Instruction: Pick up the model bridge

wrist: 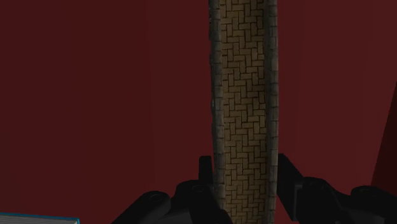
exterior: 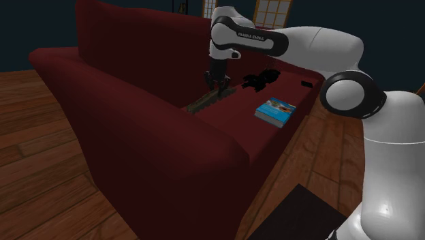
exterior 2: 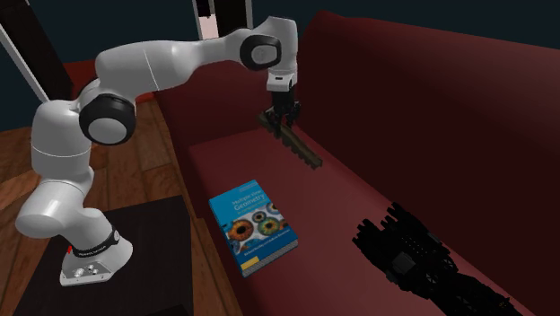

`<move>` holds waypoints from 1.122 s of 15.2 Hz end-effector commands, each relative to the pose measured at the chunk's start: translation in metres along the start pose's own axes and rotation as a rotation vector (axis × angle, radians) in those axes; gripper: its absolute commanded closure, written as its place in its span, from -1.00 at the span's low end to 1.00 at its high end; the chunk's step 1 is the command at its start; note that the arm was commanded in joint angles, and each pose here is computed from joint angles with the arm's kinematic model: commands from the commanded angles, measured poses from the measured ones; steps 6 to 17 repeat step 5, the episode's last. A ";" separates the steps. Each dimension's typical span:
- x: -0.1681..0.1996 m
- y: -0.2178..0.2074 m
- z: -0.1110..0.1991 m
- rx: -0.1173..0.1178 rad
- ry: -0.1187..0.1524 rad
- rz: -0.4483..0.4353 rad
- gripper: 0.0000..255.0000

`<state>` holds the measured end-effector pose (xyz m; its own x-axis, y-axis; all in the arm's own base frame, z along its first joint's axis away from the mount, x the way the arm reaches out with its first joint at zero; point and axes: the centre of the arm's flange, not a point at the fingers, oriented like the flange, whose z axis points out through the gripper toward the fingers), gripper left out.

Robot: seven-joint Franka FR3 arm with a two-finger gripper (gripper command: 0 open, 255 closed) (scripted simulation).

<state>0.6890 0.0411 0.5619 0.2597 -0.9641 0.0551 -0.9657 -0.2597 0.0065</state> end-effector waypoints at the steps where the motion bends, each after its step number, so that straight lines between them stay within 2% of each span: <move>1: 0.000 0.000 -0.010 0.000 0.000 0.000 1.00; 4: 0.001 0.000 -0.022 0.000 0.000 0.000 1.00; 17: 0.001 0.000 -0.021 0.000 0.000 0.000 1.00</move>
